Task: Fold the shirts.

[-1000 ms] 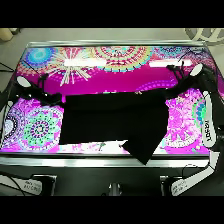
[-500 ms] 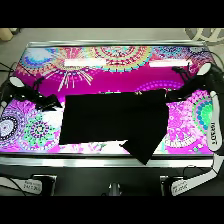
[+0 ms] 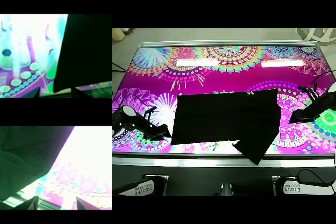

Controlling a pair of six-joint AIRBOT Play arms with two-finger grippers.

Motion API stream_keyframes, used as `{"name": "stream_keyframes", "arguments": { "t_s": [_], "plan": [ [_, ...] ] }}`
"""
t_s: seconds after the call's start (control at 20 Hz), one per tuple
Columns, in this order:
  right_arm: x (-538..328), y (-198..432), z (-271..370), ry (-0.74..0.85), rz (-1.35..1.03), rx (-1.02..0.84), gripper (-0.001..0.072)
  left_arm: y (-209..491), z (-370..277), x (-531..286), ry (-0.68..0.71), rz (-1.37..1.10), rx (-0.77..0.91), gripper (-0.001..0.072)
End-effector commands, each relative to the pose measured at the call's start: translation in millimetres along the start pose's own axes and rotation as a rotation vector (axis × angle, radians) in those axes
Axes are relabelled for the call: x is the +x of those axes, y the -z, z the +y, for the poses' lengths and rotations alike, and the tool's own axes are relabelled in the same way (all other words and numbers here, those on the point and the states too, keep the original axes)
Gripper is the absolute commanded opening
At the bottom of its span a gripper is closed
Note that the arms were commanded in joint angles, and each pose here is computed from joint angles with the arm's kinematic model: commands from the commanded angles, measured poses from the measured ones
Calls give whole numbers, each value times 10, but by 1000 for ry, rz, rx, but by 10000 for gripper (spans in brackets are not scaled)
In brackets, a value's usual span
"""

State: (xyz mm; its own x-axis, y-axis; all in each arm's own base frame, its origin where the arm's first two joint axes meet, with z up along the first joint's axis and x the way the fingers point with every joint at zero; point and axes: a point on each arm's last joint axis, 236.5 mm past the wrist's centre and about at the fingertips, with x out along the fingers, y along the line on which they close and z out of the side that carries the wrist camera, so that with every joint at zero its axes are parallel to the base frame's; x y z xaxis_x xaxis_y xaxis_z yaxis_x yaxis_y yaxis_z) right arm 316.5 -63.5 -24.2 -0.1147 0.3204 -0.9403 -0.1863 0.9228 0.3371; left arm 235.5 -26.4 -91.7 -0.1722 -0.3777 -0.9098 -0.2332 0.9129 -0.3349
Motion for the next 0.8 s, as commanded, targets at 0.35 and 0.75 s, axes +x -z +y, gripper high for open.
{"name": "stream_keyframes", "arguments": {
  "t_s": [0.35,0.75],
  "plan": [
    [146,154,194,-56,-23,-26,488,-112,-364,309,123,-124,-50,362],
    [866,513,735,-222,-107,27,528,-226,-495,351,100,-181,-21,23]
  ]
}}
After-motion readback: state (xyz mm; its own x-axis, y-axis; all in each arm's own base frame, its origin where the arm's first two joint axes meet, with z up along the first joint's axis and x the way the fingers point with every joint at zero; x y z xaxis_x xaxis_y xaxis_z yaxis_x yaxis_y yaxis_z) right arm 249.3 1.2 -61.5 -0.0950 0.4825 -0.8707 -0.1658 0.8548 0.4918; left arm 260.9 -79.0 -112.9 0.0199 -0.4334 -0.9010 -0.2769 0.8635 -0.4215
